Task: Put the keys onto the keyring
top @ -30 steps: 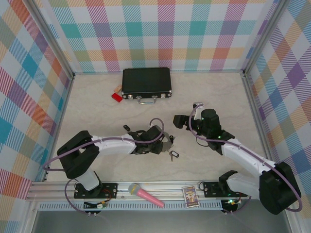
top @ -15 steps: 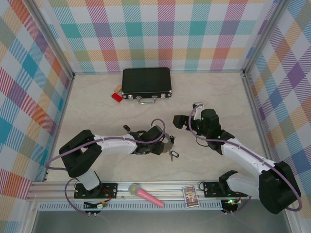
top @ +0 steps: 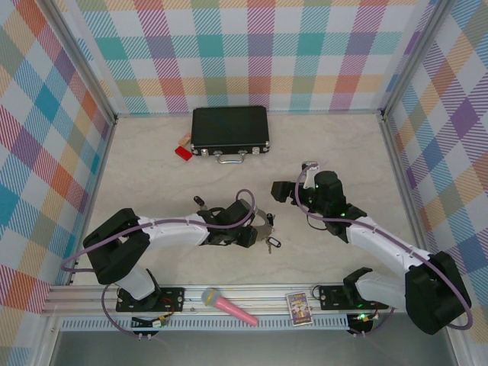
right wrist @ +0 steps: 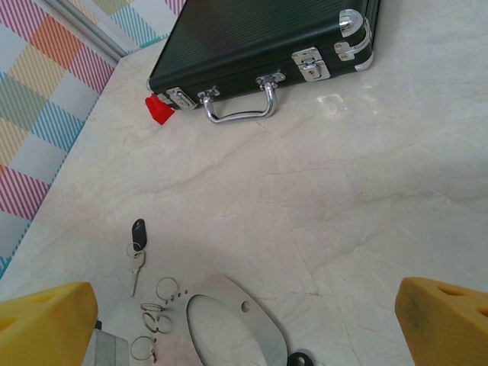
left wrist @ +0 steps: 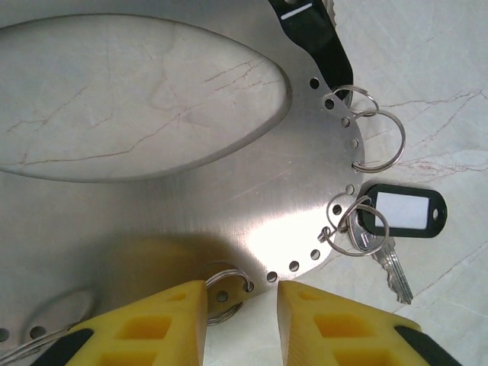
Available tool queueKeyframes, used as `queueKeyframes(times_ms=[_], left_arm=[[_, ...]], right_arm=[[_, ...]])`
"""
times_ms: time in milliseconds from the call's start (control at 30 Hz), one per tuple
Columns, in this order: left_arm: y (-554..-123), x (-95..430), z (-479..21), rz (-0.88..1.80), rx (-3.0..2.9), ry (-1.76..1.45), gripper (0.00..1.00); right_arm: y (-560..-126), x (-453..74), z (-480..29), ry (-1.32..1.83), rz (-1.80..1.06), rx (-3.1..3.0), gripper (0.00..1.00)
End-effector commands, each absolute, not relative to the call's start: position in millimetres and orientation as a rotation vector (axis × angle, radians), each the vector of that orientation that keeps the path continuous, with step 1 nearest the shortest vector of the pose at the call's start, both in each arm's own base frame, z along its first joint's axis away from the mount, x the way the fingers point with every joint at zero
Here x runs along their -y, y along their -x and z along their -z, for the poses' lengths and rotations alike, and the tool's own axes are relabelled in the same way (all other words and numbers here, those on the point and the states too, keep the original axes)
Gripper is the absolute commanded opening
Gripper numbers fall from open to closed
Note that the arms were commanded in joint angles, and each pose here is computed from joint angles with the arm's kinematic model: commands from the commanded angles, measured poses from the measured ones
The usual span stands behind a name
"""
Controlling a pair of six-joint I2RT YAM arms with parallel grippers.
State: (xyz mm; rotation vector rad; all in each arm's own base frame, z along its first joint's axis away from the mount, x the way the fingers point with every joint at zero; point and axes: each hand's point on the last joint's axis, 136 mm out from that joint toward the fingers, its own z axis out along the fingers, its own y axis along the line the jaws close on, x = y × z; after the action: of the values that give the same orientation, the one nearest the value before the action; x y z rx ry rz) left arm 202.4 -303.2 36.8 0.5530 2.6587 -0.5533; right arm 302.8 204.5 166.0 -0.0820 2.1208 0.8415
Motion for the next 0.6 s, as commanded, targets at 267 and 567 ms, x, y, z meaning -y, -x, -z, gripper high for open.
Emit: queueKeyframes(times_ms=[267,567], left_arm=[[-210.7,291.3,-47.2,0.433,-2.593,-0.576,0.35],[-207.3,303.5,-21.3,0.418,-2.668,-0.655,0.36]], right_arm=[[-303.7,-211.3,-171.5,0.113,-0.868,-2.094,0.99],[-303.7,-211.7,-168.3,0.114,-0.866,-2.104,0.99]])
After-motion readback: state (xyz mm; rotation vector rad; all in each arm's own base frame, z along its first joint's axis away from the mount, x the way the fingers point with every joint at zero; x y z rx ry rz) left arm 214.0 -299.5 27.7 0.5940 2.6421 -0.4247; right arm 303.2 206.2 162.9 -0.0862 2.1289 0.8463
